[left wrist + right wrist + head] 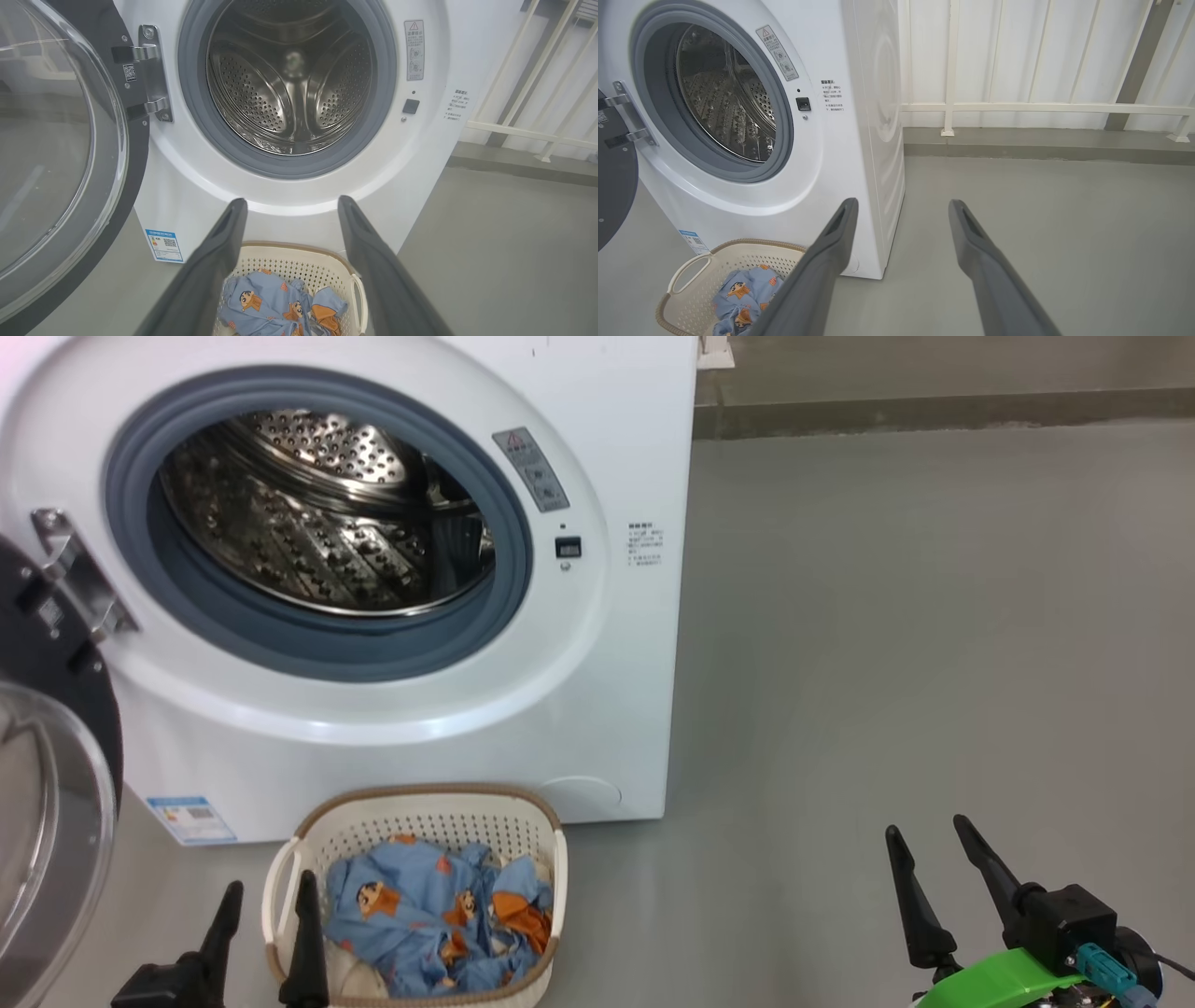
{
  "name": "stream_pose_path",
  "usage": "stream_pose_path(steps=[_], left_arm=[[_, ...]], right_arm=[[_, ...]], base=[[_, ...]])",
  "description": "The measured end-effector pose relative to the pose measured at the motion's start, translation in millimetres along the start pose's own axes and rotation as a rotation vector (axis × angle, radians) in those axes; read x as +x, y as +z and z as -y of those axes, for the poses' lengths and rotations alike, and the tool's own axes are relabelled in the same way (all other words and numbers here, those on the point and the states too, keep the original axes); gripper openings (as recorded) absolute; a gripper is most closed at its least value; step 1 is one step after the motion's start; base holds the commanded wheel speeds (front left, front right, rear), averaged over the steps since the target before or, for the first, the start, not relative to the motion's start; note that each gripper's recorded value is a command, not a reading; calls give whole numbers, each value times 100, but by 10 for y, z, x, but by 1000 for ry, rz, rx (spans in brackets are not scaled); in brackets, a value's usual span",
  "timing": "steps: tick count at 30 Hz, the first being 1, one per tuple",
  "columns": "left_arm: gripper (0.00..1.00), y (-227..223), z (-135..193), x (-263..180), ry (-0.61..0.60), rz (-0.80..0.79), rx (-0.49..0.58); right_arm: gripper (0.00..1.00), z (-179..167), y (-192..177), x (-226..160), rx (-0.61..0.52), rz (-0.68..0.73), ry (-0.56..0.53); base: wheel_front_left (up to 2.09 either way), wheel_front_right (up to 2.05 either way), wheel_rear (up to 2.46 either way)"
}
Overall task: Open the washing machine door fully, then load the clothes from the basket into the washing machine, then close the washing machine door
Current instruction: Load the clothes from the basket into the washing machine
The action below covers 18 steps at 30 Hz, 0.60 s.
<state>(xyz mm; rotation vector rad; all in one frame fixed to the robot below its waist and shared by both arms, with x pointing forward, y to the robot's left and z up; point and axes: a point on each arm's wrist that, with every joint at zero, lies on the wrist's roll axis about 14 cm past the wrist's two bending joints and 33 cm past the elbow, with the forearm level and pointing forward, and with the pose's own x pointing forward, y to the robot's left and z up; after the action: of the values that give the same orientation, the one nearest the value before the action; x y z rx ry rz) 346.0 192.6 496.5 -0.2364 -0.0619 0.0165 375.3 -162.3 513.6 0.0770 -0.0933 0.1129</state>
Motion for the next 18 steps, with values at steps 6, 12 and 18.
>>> stream_pose_path(steps=[6,12,18], left_arm=[[100,31,-15,1,5,9,15],[100,34,-12,-10,4,10,14],[100,35,11,-14,-4,10,20]], right_arm=[[100,-25,8,-1,0,2,7],[100,-41,20,1,0,5,12],[100,-51,27,0,0,8,15]], base=[[129,-129,0],[47,-47,0],[0,0,0]])
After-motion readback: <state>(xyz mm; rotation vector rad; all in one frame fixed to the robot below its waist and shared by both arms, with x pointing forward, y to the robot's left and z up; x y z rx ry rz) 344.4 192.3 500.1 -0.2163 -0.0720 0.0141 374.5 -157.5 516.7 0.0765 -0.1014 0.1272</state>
